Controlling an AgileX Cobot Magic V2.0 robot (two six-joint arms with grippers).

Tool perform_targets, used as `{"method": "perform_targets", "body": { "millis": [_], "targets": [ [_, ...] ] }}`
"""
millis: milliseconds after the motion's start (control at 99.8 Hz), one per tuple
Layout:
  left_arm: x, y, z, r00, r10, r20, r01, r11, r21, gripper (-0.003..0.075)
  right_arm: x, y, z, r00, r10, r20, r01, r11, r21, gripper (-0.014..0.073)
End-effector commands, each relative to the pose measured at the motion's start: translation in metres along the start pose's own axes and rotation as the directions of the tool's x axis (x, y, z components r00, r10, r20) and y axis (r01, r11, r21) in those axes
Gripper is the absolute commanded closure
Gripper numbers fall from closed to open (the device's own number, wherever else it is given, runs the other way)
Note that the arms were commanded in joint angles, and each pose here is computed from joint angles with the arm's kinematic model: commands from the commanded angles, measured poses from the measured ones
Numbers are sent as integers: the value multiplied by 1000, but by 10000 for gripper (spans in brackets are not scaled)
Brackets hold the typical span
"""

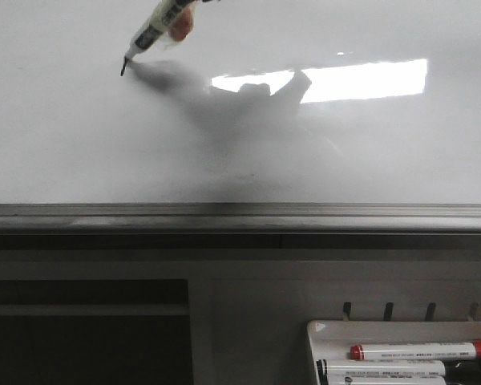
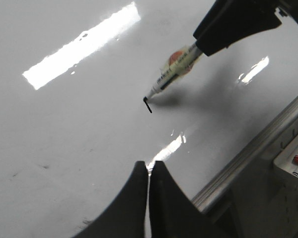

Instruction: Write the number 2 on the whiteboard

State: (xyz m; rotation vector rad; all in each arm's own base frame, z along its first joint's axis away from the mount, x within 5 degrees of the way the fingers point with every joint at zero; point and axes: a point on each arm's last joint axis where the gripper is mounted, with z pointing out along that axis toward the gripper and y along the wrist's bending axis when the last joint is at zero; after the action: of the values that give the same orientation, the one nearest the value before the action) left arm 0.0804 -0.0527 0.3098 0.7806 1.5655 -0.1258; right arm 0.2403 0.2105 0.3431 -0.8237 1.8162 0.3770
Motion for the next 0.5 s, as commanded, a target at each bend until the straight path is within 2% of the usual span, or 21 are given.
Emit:
{"method": "perform_targets", "body": {
  "millis": [0,100,240,391,491],
  "targets": [
    [-14,2,-2,998,0,67,0,1000,10,741,-27,-15,-15,991,-21,133,13,998,57,671],
    [-14,3,-2,998,1,68,-2,1000,9,741,-25,-26,-22,994,-9,105,0,996,86,662],
    [-14,3,-2,998,3,68,-3,1000,8,741,-16,-29,-36,1000,5,6,-6,996,91,654],
    [-14,3,-2,998,3,68,-3,1000,8,741,6,-20,-38,997,32,-77,-27,997,66,654],
    [-14,3,-2,998,3,68,-3,1000,8,741,18,-5,-29,995,19,-98,-17,1000,16,654]
  ]
}}
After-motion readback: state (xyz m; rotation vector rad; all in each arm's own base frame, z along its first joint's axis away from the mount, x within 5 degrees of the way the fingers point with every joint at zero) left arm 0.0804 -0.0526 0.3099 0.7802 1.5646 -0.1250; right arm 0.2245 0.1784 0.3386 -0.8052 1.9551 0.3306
